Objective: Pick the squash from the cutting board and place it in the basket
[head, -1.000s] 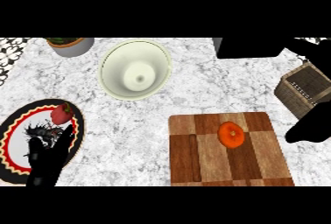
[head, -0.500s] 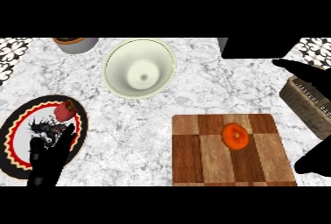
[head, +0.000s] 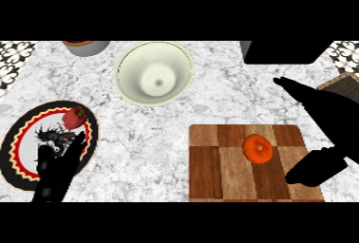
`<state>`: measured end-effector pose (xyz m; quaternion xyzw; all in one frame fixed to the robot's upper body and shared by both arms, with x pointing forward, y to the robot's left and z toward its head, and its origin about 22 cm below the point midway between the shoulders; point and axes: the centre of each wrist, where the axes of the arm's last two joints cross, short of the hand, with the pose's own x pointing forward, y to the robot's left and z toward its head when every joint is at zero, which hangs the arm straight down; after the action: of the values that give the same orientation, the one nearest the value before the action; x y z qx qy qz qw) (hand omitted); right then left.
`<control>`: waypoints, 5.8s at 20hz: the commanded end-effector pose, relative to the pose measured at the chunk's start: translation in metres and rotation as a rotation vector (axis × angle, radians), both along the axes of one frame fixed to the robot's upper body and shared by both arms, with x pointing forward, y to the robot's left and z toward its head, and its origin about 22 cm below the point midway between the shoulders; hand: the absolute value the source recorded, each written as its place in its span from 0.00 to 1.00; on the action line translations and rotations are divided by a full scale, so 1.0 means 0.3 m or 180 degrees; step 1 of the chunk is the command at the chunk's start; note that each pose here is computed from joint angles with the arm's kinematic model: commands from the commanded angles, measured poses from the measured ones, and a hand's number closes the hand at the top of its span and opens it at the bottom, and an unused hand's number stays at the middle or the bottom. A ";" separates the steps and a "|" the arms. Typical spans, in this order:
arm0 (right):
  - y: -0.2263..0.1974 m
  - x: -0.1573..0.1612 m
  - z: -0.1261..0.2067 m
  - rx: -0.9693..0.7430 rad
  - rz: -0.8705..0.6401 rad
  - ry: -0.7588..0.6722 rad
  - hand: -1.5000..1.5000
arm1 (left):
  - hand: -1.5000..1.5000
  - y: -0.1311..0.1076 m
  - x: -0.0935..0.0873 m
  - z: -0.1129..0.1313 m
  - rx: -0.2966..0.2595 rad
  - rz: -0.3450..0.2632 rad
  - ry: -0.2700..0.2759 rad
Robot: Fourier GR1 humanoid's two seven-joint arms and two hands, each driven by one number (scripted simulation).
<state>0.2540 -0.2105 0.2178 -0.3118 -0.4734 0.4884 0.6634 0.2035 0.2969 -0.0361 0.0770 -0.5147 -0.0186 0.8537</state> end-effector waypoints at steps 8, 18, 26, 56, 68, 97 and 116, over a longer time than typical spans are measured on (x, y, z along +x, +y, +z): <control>0.004 -0.006 -0.268 -0.0233 -0.0307 0.0281 0.00 | 0.50 -0.009 0.030 -0.045 -0.0037 0.0041 0.0203; -0.032 0.029 -0.303 -0.0223 -0.0324 0.0199 0.00 | 0.50 0.033 -0.044 -0.045 -0.0004 0.0021 0.0189; 0.032 0.058 -0.413 -0.0158 -0.0391 0.0195 0.00 | 0.50 0.005 -0.047 -0.046 -0.0002 0.0021 0.0229; -0.013 0.039 -0.609 -0.0456 -0.0303 0.0519 1.00 | 0.50 -0.044 -0.003 -0.068 -0.0058 0.0028 0.0214; 0.022 0.099 -0.661 -0.0798 0.0027 0.0186 1.00 | 0.50 -0.022 0.019 -0.004 -0.0080 0.0033 0.0238; -0.261 -0.464 -0.050 0.1856 0.0719 -0.1734 1.00 | 0.50 0.073 -0.115 -0.039 0.0001 0.0286 0.0276; -0.792 -0.222 0.496 0.1709 -0.0158 -0.1876 1.00 | 0.50 -0.063 -0.010 -0.050 0.0009 -0.0043 0.0175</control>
<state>0.1752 -0.4223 0.3442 -0.2566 -0.7504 0.2249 0.5660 0.2013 0.2976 -0.0365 0.0844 -0.5189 -0.0212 0.8504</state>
